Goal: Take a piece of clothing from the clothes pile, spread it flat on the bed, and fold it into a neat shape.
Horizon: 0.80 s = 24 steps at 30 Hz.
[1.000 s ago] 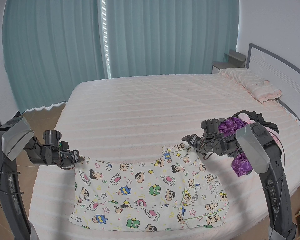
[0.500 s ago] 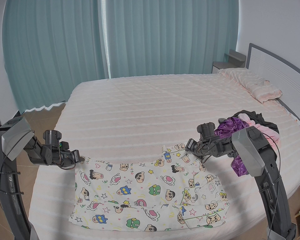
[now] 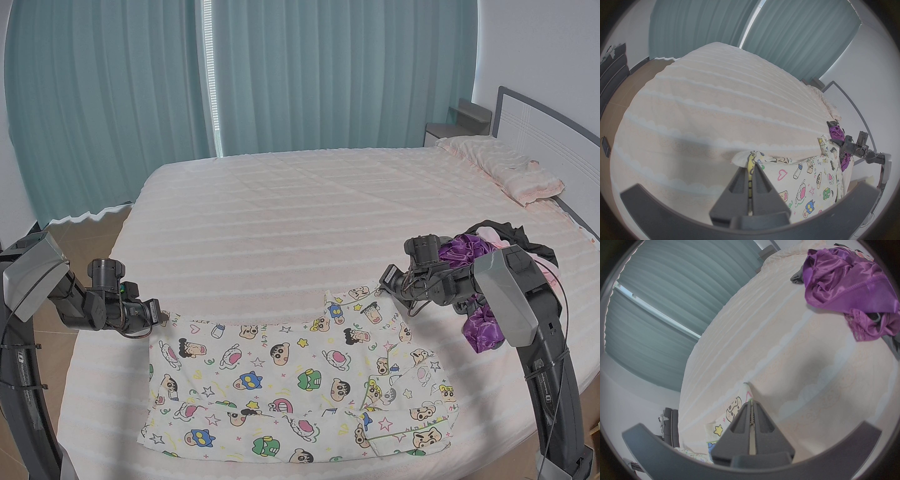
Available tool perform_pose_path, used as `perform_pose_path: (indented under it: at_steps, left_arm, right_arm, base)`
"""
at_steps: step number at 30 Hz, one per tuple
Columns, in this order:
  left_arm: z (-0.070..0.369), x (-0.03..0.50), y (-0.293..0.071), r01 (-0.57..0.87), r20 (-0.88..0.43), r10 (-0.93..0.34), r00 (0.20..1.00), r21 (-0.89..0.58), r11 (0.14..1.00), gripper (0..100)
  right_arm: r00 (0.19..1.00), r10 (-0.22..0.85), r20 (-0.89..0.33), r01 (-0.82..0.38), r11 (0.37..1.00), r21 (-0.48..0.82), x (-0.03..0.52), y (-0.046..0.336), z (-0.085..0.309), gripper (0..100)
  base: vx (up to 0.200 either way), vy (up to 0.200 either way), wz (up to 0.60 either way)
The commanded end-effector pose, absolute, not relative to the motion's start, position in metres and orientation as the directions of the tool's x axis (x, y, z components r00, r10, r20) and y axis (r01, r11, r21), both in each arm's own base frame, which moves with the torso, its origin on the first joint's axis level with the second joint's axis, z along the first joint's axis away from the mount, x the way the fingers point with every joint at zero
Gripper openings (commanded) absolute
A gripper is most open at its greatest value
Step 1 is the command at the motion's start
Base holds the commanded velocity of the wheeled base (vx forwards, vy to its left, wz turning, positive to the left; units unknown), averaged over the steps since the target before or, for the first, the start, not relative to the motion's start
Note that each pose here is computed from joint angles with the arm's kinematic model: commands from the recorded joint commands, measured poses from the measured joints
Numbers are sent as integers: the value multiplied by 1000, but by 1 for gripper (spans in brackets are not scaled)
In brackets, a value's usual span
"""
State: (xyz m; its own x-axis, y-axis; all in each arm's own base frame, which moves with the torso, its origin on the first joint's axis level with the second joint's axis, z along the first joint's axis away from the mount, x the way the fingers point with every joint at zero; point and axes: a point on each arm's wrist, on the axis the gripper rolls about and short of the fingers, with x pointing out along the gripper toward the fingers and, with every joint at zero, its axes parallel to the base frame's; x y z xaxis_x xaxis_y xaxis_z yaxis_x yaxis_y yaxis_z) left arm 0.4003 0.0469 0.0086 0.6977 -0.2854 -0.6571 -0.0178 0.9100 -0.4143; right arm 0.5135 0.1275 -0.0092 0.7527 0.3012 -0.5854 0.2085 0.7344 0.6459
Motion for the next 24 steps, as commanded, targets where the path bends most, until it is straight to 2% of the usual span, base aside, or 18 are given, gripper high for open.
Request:
perform_pose_path:
  at_steps: [1, 6, 9, 10, 19, 24]
  left_arm:
    - [11, 401, 47, -19, -654, -280, 703, -410, 912, 0]
    - [11, 400, 47, -22, -657, -274, 703, -405, 914, 0]
    - [10, 400, 47, -23, -659, -274, 701, -405, 914, 0]
    - [10, 400, 47, -25, -659, -274, 701, -406, 913, 0]
    - [7, 400, 46, -26, -663, -276, 696, -407, 913, 0]
    - [7, 400, 46, -26, -663, -276, 696, -407, 913, 0]
  right_arm:
    - [770, 309, -558, 192, 722, 665, 513, 124, 10, 0]
    - [749, 333, -572, 193, 717, 670, 505, 120, 11, 0]
    - [721, 344, -601, 189, 737, 649, 499, 118, 2, 0]
    - [716, 343, -608, 182, 749, 637, 498, 117, 0, 100]
    - [689, 346, -636, 156, 787, 597, 493, 116, -12, 100]
    - [666, 393, -634, 110, 789, 604, 489, 130, -13, 100]
  base:
    - [0, 0, 0]
    - [0, 0, 0]
    - [0, 0, 0]
    - [0, 0, 0]
    - [0, 0, 0]
    - [0, 0, 0]
